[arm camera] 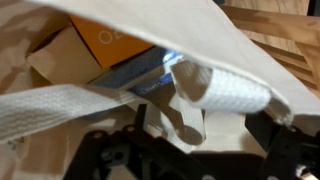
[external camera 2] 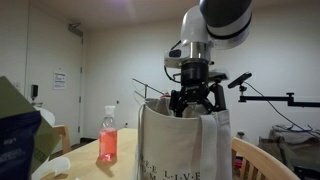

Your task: Move the bag slightly forward, take out the TAZO box, and put it on the table

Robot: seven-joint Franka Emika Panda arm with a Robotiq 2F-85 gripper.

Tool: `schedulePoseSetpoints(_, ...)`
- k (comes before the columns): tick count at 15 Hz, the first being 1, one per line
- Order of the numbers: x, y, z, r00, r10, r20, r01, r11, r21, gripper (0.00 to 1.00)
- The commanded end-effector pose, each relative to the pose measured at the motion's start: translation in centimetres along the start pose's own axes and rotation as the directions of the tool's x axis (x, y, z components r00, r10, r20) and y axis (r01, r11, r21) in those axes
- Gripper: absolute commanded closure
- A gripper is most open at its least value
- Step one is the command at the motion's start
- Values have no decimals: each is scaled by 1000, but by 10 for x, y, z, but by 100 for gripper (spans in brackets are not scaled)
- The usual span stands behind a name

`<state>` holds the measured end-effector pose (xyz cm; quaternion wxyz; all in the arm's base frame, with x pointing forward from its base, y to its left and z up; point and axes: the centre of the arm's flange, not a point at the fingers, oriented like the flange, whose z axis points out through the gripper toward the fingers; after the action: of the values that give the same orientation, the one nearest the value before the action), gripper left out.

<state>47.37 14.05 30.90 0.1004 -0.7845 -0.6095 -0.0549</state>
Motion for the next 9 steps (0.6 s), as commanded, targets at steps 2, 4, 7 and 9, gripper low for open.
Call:
schedulePoseSetpoints(2, -1, 2, 8, 1000, -2, 10, 2, 1000, 9, 0)
schedulePoseSetpoints(4, -1, 3, 11, 1000, -1, 12, 1, 1000, 12, 0)
schedulePoseSetpoints(7, 2, 10, 18, 999, 0, 33, -1, 1000, 24, 0)
schedulePoseSetpoints(9, 1, 16, 28, 998, -4, 66, 2, 1000, 29, 0)
